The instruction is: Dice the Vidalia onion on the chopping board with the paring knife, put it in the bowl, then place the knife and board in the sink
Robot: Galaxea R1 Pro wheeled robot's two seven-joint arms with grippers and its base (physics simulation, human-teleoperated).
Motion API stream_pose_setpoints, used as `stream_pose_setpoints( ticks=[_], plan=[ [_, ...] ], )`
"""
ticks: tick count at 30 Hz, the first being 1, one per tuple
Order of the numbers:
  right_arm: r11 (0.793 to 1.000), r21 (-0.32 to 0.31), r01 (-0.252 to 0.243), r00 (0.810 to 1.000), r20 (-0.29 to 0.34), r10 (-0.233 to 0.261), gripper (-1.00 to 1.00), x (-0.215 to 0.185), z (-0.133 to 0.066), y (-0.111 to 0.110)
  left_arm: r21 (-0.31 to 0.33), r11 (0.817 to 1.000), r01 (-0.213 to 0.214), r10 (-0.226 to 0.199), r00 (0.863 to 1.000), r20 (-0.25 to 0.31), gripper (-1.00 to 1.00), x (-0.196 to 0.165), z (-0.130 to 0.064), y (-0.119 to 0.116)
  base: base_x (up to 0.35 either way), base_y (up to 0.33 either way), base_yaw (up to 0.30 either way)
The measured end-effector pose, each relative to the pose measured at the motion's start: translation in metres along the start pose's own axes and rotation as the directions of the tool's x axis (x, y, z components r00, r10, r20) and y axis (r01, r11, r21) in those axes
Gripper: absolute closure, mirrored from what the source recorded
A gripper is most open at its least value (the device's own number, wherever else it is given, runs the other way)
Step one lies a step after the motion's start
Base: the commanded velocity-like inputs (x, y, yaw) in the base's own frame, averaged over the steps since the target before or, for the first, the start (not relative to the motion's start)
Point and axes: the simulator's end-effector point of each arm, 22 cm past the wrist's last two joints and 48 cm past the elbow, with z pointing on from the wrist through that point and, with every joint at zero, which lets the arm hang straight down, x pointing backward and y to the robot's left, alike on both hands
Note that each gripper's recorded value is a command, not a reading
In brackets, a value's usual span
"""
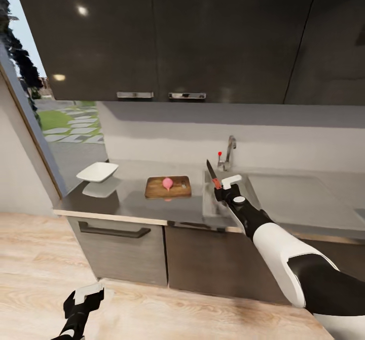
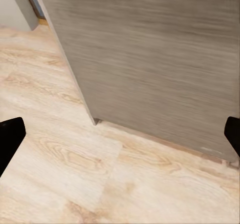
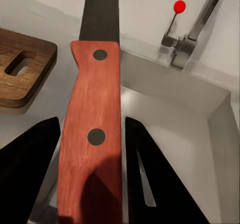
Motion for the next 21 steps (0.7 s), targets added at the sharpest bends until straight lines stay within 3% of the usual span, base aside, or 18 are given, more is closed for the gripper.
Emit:
stream_pose_setpoints(
  ticks=[5, 21],
  plan=[
    [1.0, 0.001, 0.001, 1.0, 0.0, -0.001, 1.0, -0.0001, 0.0001, -0.0006, -0.001, 1.0, 0.0, 0.0, 1.0, 0.001, -1.0, -0.0005, 0.0003, 0.0004, 0.14, -0.052, 0.023],
    [1.0, 0.0, 0.003, 1.0, 0.004, -0.003, 1.0, 0.0027, 0.005, 0.0004, -0.001, 1.0, 0.0, 0.0, 1.0, 0.001, -1.0, 0.0023, 0.0057, -0.0013, 0.003, -0.001, 0.0]
  ],
)
